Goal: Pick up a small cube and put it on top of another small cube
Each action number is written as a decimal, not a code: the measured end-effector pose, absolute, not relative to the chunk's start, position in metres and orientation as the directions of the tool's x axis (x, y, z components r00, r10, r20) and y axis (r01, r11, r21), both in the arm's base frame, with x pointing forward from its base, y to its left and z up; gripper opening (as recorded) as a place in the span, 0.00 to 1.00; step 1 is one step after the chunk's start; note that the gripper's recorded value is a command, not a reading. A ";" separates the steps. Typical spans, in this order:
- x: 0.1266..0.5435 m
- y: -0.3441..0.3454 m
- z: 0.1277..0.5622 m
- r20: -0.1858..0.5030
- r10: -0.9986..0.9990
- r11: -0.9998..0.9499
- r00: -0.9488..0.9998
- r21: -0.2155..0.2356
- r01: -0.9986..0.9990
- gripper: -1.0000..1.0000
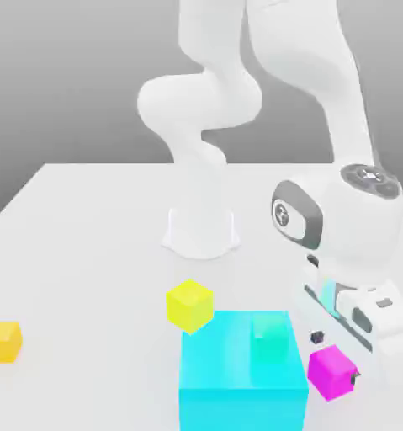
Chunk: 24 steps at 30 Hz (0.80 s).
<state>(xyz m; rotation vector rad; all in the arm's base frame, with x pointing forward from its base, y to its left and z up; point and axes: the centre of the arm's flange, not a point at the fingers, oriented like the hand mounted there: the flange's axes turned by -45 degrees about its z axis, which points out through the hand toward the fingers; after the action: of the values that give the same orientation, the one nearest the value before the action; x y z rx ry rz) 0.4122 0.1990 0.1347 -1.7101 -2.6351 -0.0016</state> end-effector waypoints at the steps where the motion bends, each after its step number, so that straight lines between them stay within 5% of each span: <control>1: 0.412 0.199 0.135 0.001 0.913 0.407 -0.407 0.000 0.913 0.00; 6: 0.412 0.199 0.134 0.000 0.913 0.408 -0.408 -0.001 0.913 0.00; 11: 0.413 0.199 0.187 0.001 0.914 0.405 -0.405 0.001 0.914 0.00; 21: 0.462 0.151 0.301 0.025 0.999 0.044 -0.047 0.087 0.995 0.00; 24: 0.461 0.133 0.326 0.045 0.998 -0.043 0.039 0.083 0.996 0.00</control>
<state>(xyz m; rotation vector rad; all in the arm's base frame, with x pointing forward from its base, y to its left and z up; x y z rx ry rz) 0.4607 0.1334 0.3262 -2.2854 -2.1927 -0.1418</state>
